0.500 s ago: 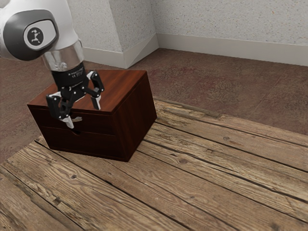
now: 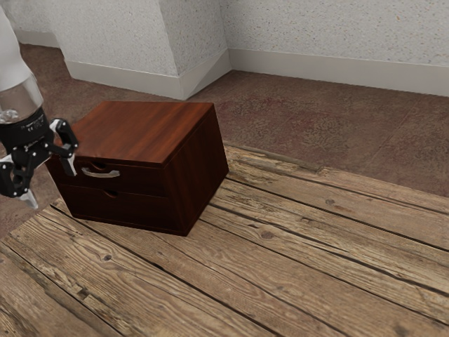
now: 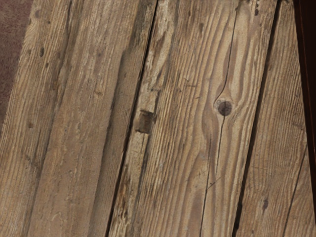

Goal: Pull the drawer handle with one arm to open the drawer

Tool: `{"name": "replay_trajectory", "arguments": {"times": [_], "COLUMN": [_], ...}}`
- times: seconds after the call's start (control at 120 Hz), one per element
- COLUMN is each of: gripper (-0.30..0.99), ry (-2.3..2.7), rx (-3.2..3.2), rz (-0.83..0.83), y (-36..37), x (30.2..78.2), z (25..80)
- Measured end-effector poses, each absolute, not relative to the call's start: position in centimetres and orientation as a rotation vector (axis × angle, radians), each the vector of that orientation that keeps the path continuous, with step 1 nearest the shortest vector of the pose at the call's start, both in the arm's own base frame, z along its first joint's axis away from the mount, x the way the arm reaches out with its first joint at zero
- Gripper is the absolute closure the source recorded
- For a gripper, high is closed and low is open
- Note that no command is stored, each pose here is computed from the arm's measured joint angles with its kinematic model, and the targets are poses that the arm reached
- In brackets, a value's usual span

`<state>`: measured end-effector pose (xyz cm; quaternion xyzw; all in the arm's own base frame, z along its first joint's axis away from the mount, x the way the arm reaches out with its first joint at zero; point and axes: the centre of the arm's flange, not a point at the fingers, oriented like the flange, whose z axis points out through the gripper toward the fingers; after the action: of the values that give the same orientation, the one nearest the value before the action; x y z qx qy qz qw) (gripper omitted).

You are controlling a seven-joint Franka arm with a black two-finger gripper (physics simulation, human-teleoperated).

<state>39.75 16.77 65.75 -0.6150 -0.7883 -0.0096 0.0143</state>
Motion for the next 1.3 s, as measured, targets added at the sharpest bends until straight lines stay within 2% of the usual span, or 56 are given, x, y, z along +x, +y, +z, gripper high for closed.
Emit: {"name": "replay_trajectory", "arguments": {"times": [0.15, 0.408, 0.758, 1.15, 1.3], "gripper": [0.00, 0.00, 0.00, 0.01, 0.15], "ry": [-2.580, -2.563, -2.498, -2.447, -2.434], "rx": [-1.812, -1.889, -2.022, -2.108, -2.127], "rz": [-0.081, -0.250, -0.410, -0.465, -0.470], "y": [22.3, 25.2, 26.3, 26.6, 26.7], "x": [39.8, 43.8, 45.9, 46.6, 46.6], "z": [62.2, 59.2, 58.7, 58.5, 58.4]}}
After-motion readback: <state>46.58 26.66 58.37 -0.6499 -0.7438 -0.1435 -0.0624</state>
